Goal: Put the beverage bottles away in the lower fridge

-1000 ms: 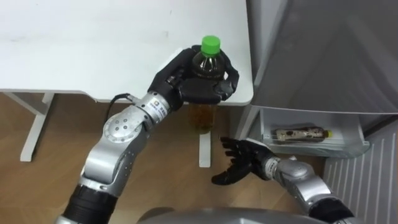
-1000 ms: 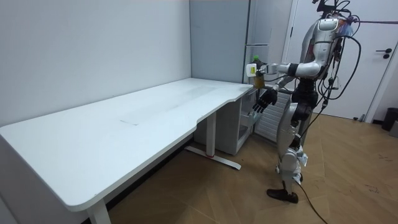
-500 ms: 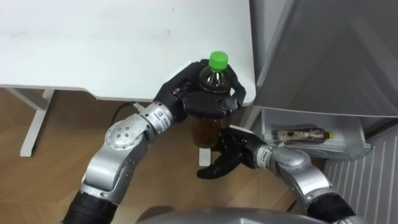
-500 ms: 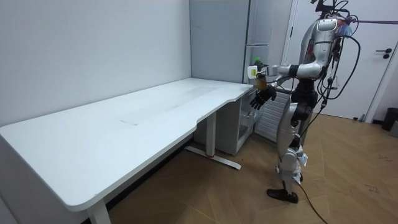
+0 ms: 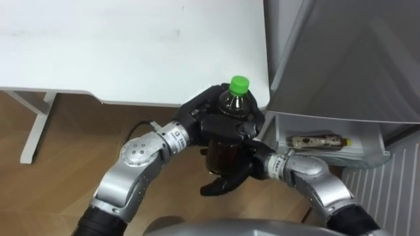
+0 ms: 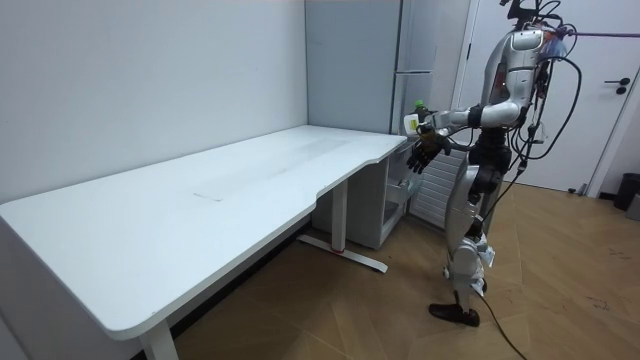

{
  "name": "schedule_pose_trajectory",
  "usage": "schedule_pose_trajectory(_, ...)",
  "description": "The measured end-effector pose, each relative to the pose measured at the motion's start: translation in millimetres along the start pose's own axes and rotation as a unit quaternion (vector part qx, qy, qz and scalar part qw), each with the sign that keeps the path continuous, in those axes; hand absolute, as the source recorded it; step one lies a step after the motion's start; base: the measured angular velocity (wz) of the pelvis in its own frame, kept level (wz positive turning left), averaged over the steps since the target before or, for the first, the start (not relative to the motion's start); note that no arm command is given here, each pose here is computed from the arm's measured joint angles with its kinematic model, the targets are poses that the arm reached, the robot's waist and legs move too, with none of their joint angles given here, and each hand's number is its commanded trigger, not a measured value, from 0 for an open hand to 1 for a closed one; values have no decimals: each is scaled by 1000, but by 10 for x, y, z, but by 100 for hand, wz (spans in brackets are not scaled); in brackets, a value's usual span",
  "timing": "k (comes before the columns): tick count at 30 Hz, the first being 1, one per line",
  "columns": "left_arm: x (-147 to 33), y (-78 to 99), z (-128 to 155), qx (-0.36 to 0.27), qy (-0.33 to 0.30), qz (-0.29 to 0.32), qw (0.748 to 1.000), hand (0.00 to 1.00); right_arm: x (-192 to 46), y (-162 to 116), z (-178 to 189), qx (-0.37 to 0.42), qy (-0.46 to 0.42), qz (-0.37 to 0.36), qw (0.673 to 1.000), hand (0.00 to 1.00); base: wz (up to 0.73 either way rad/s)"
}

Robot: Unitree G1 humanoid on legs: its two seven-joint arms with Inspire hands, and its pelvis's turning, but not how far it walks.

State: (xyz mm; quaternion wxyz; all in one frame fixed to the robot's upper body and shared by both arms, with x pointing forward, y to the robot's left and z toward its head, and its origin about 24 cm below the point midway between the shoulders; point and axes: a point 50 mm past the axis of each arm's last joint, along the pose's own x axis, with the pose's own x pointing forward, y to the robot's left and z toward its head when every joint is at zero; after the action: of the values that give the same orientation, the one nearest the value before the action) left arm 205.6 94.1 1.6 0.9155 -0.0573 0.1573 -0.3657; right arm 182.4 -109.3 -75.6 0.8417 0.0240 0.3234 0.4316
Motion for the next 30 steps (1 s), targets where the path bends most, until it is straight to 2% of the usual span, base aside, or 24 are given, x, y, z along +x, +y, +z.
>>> schedule_pose_trajectory(7,-24,20,-23,5,6,-8,1000,100,-12,13,31,50,-39,16,998,0,0)
schedule_pose_trajectory(16,-28,26,-28,6,5,-7,1000,100,-10,26,38,70,-53,21,996,0,0)
schedule_pose_trajectory(17,-29,26,-29,6,6,-7,1000,100,-11,26,38,70,-53,21,996,7,0)
schedule_pose_trajectory(18,-29,27,-29,7,6,-7,1000,100,-9,28,38,71,-53,22,996,33,0)
schedule_pose_trajectory(20,-29,26,-29,6,6,-7,1000,100,-11,34,33,81,-58,23,995,95,0)
schedule_pose_trajectory(21,-29,26,-29,7,6,-7,1000,100,-12,34,30,87,-59,23,994,100,0)
schedule_pose_trajectory(30,-44,29,-48,5,9,-4,1000,100,-8,54,10,91,-56,26,994,100,0)
